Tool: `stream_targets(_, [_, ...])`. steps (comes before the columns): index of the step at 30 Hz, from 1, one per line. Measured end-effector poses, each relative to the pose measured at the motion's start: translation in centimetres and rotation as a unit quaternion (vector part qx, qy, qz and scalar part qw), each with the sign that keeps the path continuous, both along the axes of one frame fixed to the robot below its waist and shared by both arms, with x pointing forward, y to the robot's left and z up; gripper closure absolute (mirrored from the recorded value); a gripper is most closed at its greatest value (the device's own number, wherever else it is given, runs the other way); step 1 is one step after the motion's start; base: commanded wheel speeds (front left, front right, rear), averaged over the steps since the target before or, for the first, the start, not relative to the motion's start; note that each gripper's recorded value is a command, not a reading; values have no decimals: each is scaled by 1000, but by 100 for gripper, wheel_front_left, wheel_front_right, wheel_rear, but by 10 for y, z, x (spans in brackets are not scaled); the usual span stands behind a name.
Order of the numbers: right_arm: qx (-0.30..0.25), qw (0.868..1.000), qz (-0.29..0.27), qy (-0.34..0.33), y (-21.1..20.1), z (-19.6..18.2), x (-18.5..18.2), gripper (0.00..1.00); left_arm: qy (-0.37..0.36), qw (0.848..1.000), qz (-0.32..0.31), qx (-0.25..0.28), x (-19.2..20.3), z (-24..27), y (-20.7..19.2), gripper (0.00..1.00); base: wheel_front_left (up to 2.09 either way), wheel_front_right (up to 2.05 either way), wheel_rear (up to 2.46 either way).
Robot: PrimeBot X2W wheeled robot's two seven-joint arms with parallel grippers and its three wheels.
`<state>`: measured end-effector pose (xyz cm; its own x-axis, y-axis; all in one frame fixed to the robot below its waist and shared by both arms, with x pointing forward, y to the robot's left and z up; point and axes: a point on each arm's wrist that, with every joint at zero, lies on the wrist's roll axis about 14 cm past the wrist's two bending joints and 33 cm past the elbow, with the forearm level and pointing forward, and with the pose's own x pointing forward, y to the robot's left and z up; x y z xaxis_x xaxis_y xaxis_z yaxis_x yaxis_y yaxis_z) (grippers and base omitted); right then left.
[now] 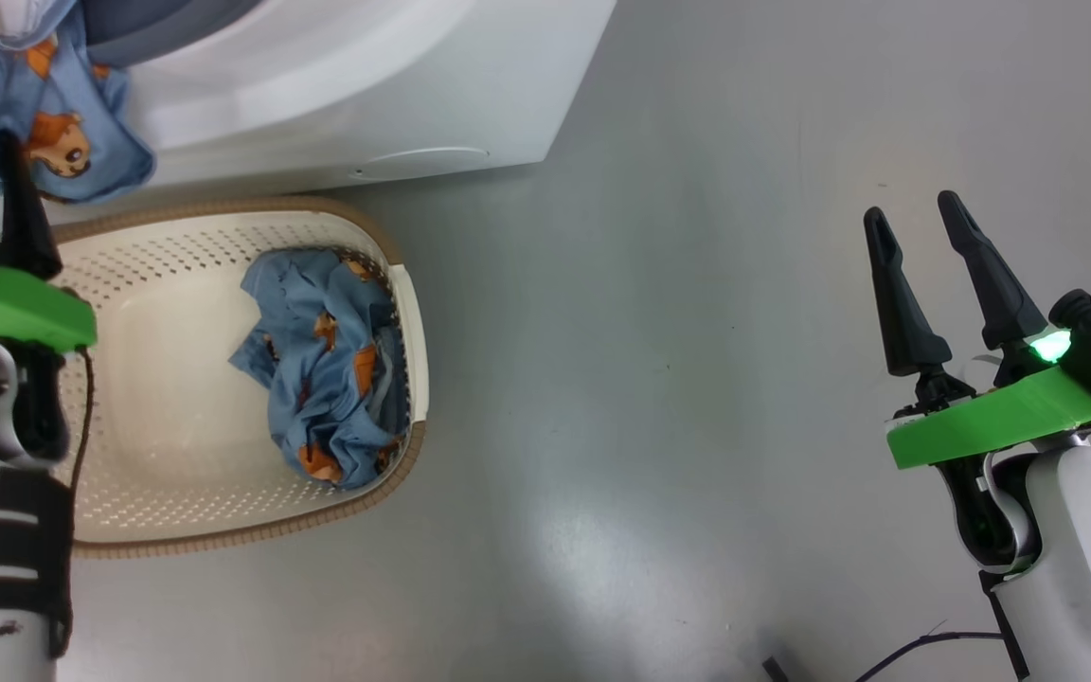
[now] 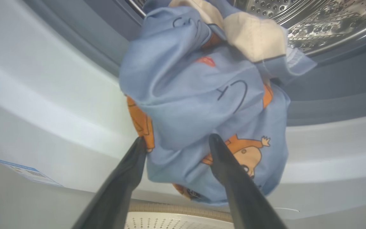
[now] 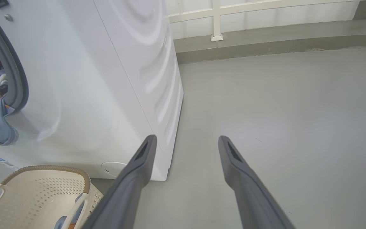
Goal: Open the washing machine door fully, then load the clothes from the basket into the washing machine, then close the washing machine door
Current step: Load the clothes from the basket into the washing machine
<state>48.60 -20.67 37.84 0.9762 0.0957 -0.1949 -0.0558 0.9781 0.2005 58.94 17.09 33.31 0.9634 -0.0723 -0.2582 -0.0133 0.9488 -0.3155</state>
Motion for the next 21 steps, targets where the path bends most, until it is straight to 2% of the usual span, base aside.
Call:
stream_targets(6, [-1,1000,-4,-2,-2,1,2,0,-6,999,-31,-11,13,3,-21,0,0,0,0])
stream_targets(7, [0,1000,-5,-2,-3,1,2,0,-7,999,-37,-12,13,3,-26,8,0,0,0])
stream_targets(8, [0,1000,-6,-2,-2,1,1,0,-6,999,-41,-15,13,3,-29,41,0,0,0])
stream_targets(9, [1,1000,-6,-2,-2,1,1,0,-6,999,-45,-17,13,3,-31,65,0,0,0])
stream_targets(10, [1,1000,-6,-2,-2,1,1,0,-7,999,-48,-19,13,3,-34,100,0,0,0])
stream_targets(21, [6,1000,-7,-4,0,2,2,0,-97,993,-60,-30,31,59,-42,100,0,0,0])
